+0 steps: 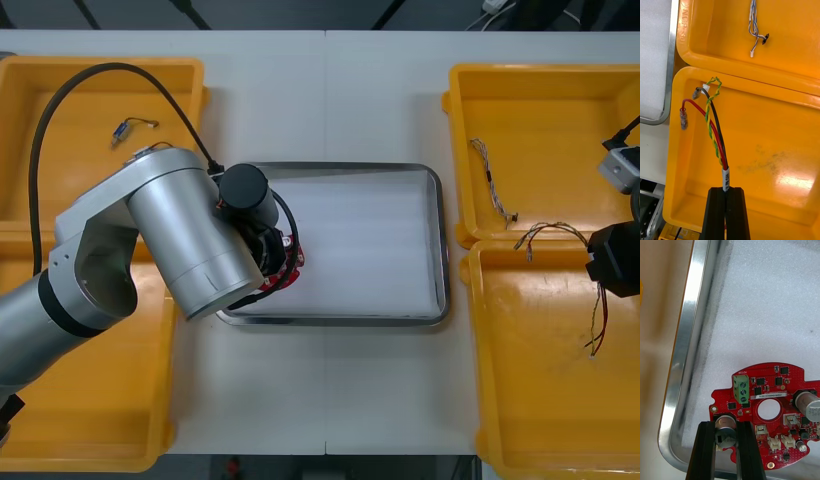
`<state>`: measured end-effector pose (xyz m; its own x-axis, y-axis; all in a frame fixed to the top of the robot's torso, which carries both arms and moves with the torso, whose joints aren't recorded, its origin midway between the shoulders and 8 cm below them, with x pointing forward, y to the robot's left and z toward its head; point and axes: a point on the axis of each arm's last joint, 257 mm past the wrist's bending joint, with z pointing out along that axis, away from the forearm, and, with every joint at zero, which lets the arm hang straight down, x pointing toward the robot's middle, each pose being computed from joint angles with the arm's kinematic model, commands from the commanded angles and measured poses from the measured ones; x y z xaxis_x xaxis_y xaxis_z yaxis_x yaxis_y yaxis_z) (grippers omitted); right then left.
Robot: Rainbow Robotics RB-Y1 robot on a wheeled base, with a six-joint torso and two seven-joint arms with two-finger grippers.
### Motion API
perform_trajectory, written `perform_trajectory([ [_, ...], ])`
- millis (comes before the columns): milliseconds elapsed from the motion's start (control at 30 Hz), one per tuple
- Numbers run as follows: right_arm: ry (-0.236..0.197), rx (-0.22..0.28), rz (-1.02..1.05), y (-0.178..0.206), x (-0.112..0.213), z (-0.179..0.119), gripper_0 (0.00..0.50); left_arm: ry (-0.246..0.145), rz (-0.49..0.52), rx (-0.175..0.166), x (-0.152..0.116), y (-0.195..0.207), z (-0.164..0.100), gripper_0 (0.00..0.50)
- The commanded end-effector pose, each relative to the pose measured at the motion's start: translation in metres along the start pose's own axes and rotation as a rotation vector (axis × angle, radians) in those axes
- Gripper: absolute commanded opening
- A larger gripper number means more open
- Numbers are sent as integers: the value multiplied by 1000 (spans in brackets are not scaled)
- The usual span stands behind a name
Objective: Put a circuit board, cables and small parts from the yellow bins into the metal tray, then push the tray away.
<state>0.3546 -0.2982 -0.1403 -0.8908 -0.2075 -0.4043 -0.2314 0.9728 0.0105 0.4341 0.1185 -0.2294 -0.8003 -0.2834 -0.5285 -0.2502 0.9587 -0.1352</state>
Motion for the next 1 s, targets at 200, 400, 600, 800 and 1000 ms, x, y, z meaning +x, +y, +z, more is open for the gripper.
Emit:
perform_trajectory([
  [200, -34, 46, -36, -13, -12, -16, 0, 2, -44, 13, 16, -11, 11, 0],
  [400, -34, 46, -36, -13, -12, -16, 0, 11, -43, 21, 24, -14, 15, 10],
  [600, -34, 46, -36, -13, -12, -16, 0, 9, -50, 33, 25, -18, 15, 246],
  [800, -34, 46, -36, -13, -12, -16, 0, 2, -54, 38, 23, -19, 15, 364],
  [1000, -34, 46, -36, -13, -12, -16, 0, -19, -55, 44, 17, -20, 14, 417],
])
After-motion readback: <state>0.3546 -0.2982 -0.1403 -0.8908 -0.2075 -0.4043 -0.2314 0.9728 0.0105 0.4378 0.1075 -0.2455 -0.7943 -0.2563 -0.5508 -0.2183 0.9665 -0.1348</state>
